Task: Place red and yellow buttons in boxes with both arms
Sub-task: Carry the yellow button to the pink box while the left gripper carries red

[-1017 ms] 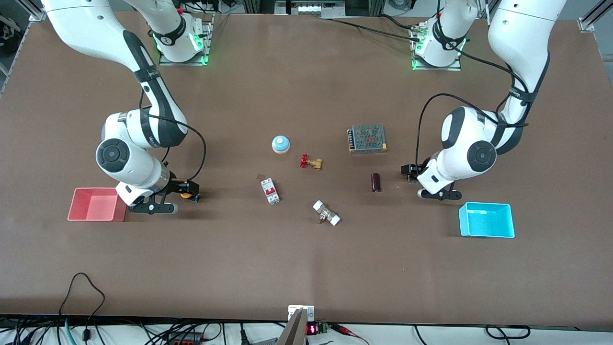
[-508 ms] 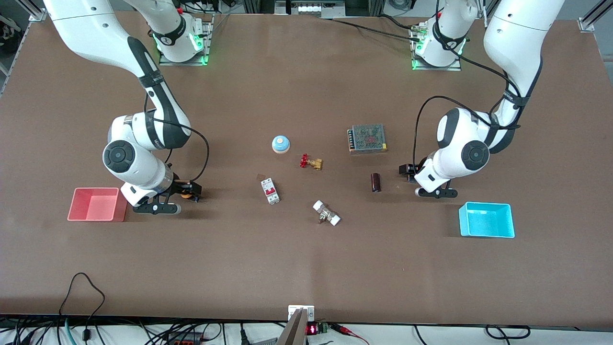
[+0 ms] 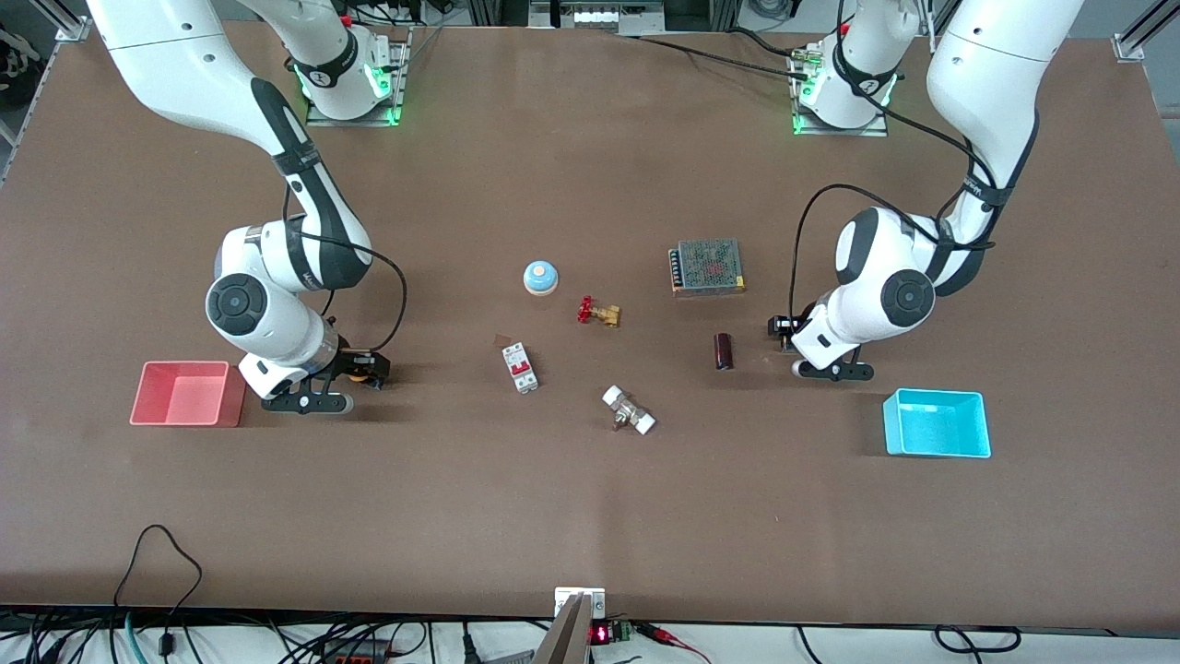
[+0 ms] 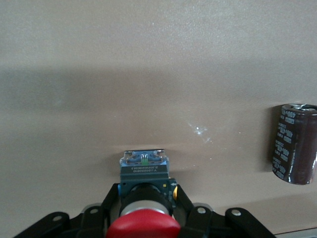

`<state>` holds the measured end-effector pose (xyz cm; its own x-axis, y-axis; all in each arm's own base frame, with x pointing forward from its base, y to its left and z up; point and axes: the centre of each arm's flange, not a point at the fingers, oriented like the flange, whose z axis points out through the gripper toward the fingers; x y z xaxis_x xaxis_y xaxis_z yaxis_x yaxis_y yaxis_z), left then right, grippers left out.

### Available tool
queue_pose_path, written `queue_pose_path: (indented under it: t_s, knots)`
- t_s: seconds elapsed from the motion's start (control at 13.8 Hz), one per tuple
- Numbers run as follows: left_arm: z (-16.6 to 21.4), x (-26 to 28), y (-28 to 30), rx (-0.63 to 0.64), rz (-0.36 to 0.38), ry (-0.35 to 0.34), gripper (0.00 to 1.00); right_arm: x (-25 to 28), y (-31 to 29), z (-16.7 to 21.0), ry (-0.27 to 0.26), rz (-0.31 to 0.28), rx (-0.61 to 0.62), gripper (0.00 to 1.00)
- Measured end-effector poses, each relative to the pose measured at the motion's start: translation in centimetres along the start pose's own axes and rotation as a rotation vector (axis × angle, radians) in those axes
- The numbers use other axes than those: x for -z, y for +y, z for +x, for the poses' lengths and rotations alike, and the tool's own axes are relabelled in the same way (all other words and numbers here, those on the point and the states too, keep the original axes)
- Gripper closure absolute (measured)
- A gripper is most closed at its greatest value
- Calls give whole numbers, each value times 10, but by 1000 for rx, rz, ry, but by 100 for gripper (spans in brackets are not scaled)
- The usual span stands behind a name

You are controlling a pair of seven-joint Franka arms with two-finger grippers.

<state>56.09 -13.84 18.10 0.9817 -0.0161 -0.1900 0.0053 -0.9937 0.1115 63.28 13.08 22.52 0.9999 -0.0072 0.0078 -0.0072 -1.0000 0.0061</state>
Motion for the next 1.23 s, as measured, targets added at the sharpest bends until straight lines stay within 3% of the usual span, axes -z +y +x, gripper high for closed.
queue_pose_path:
  t_s: [0.07, 0.22, 0.29, 0.44, 0.58, 0.94, 1.23]
  knots:
    - [0, 1, 0, 0, 0, 2, 58, 0, 0, 0, 1, 0, 1, 23]
    - [3, 6, 1, -2, -3, 20, 58, 0, -1, 0, 2, 0, 2, 36]
    - [5, 13, 0, 0, -5, 38, 58, 0, -1, 0, 3, 0, 4, 36]
    - [12, 46, -6, 11, -12, 95, 58, 0, -1, 1, 5, 1, 5, 50]
    - [16, 89, -25, 43, -19, 167, 58, 1, -1, 1, 7, 1, 6, 57]
    - [24, 175, -112, 99, 65, 318, 58, 1, 0, 1, 8, 0, 8, 63]
    - [38, 190, -135, 111, 88, 349, 58, 25, 6, 11, 8, -7, 42, 63]
